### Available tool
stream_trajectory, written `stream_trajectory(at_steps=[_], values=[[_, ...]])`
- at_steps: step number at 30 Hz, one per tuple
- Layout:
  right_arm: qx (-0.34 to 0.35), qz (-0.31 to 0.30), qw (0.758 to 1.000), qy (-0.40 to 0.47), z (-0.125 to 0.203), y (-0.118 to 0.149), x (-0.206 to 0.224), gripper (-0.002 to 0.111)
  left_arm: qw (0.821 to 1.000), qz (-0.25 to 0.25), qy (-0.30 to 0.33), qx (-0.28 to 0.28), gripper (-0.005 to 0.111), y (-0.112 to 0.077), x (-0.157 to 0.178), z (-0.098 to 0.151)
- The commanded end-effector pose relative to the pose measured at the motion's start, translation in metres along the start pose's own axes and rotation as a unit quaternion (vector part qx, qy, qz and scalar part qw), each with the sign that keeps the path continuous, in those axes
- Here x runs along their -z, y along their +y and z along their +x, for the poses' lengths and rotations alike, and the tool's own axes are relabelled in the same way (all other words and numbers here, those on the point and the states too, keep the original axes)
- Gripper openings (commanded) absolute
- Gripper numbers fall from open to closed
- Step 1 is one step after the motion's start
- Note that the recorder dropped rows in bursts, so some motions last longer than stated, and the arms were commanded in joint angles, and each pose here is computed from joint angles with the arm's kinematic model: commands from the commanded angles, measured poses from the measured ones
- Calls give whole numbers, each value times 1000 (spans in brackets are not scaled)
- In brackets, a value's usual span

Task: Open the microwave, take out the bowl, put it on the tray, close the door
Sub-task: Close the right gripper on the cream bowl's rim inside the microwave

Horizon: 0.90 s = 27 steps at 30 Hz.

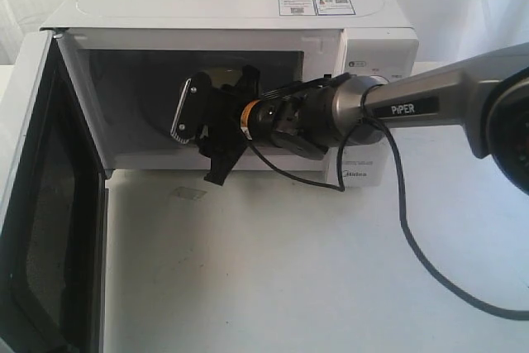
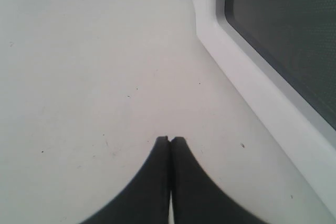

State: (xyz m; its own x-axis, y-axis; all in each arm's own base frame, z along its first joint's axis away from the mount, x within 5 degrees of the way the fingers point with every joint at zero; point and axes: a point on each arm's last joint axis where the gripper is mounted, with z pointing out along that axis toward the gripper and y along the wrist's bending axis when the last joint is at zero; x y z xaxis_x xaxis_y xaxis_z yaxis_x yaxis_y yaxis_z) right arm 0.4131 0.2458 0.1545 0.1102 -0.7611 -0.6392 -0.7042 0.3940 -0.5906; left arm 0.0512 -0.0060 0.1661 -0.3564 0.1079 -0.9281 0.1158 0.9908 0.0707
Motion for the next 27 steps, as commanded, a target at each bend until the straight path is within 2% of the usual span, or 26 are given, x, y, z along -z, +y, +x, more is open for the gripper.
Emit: stream_trajectory(at_steps=[1,8,18,25,27], values=[[-9,10,1000,-8,1,-7,-3,56,1000,-1,1,4,0,0,0,1],[-9,10,1000,-8,1,-7,-3,46,1000,-1,1,4,0,0,0,1],[-8,10,1000,-4,0,-7,-2,14,1000,-1,1,4,0,0,0,1],[-6,11,1000,6,-2,-10,1,0,1000,-1,1,4,0,0,0,1],[-4,10,1000,10,-5,-9,3,0,1000,-1,1,4,0,0,0,1]])
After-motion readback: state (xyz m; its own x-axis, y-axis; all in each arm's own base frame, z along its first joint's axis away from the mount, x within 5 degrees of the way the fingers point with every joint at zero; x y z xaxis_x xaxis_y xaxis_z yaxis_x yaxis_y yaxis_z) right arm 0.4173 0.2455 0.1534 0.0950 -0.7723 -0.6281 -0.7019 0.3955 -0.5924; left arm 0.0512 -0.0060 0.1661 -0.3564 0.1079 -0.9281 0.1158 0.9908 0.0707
